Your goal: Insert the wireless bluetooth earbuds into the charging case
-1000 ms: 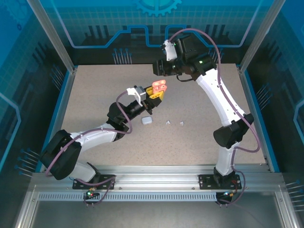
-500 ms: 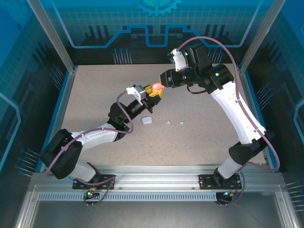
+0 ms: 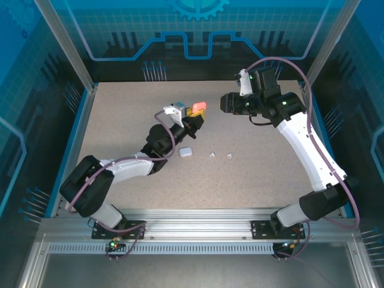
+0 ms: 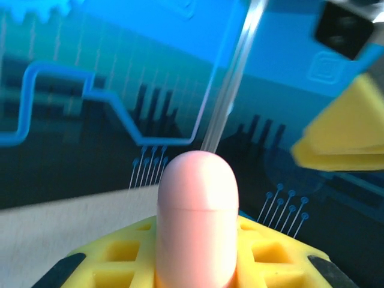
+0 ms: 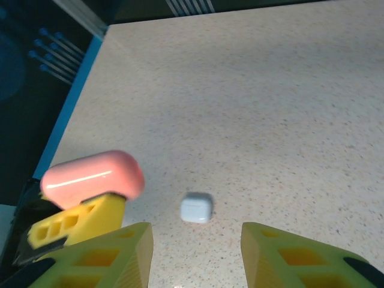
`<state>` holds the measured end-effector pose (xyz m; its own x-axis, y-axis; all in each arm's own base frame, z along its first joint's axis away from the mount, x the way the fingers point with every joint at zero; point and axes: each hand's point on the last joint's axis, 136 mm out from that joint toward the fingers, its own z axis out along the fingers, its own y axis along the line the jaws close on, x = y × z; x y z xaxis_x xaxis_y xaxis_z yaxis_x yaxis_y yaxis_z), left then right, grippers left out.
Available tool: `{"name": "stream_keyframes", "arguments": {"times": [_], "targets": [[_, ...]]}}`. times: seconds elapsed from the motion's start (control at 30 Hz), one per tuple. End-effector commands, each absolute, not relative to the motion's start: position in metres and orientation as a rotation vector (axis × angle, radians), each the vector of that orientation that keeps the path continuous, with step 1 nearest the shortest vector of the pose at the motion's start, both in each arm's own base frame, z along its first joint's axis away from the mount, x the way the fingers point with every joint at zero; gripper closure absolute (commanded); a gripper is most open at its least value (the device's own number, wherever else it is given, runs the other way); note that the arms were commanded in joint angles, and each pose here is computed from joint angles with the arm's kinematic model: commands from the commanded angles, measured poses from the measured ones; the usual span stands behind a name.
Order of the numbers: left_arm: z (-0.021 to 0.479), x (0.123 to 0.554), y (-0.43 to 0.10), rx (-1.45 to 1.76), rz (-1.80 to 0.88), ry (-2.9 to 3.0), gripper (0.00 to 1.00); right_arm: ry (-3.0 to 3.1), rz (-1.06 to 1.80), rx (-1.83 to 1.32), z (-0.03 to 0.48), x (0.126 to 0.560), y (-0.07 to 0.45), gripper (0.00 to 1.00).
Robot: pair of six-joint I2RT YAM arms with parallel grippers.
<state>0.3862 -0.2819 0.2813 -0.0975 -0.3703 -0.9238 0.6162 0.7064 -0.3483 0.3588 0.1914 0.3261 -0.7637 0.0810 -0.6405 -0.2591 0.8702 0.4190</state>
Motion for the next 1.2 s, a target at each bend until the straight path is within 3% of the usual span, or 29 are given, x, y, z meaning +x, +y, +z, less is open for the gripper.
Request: {"name": "stream_keyframes", "arguments": {"times": [0.0,0.33,0.73,1.17], "targets": [[0.238,0.419,-0.272,-0.047,-0.886,1.654,1.00,2.372,0.619,-0.046,0.309,0.366,0.184,0.57],[0.119,0.468,-0.272,-0.459,-1.002,2.092,1.00,2.486,0.557,0.031,0.244,0.375,0.180,0.56],[0.045,0.493,-0.259,-0.707,-0.998,2.364,0.99,2.575,0.505,0.037,0.205,0.379,0.189,0.55],[0.052,0.492,-0.230,-0.686,-0.971,2.410,0.48,2.698,0.370,-0.091,0.158,0.371,0.237,0.35]]}}
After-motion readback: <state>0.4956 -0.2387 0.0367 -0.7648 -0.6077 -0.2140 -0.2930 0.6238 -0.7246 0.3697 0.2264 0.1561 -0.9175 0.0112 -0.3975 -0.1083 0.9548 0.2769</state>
